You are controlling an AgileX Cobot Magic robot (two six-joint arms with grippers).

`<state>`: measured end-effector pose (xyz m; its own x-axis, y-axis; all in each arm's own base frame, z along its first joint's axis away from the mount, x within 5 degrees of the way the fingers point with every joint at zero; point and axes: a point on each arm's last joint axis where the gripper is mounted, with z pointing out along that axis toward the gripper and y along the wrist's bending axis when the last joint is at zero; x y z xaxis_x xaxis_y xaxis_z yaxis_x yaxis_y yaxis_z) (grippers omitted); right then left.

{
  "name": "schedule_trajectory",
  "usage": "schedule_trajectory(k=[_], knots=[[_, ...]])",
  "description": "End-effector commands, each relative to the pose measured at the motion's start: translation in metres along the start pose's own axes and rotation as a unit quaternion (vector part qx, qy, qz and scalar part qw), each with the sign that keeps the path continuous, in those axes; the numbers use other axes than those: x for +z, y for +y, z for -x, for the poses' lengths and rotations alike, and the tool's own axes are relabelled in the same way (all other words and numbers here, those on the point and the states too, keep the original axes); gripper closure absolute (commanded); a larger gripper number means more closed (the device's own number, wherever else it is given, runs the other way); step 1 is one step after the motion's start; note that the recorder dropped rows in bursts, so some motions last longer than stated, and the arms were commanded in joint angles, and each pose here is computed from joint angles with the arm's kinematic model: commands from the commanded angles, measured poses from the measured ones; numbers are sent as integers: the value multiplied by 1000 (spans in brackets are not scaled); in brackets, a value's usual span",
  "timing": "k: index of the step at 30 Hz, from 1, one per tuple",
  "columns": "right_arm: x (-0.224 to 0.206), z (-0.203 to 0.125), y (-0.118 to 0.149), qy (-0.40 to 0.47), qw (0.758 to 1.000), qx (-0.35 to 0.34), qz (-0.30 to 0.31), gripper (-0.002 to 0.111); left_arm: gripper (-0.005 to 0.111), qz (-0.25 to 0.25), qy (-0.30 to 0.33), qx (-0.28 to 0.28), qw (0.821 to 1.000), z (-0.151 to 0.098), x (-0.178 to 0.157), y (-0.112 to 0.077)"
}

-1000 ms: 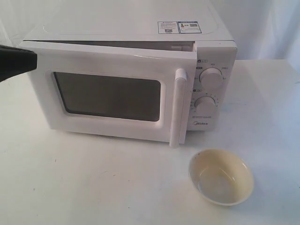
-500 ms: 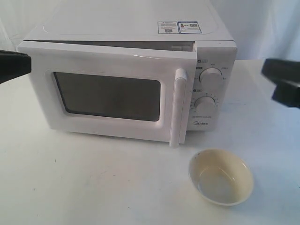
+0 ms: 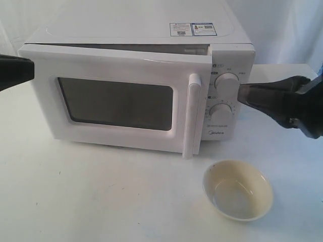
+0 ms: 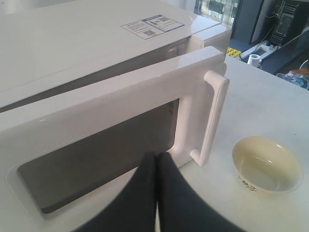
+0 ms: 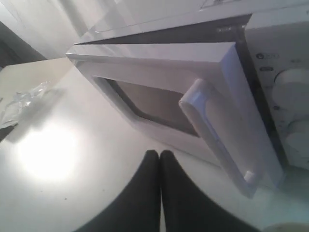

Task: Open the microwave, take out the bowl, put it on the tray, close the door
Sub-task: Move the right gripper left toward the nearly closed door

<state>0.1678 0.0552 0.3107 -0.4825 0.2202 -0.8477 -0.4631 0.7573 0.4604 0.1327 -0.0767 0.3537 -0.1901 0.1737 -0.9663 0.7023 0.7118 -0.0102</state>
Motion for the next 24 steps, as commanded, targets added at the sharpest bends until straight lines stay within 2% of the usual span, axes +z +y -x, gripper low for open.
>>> schedule_trajectory(k=[1,6,10,13,15,17,20,22,24], knots=[[-1,2,6,0,999,30,28,108,107,-11,-7,-11,1000,1,-2,-4],[-2,0,9,9,998,31,46,108,107,-11,-7,-11,1000,1,-2,-4],[-1,2,7,-1,999,34,35,108,107,-11,-7,-11,1000,1,-2,-4],[-2,9,-2,-41,998,43,-13,108,107,-10,-7,-11,1000,1,-2,-3],[-5,16,-15,-77,992,-28,-95,108,107,-10,-7,-11,1000,1,-2,-3],[-11,23,-24,-98,971,-128,-174,108,107,-10,-7,-11,1000,1,-2,-3],[-28,32,-42,-111,912,-216,-331,108,107,-10,-7,-11,1000,1,-2,-3],[-46,34,-53,-73,851,-255,-452,108,107,-10,-7,-11,1000,1,-2,-3],[-58,32,-60,-18,814,-244,-527,108,107,-10,-7,-11,1000,1,-2,-3]])
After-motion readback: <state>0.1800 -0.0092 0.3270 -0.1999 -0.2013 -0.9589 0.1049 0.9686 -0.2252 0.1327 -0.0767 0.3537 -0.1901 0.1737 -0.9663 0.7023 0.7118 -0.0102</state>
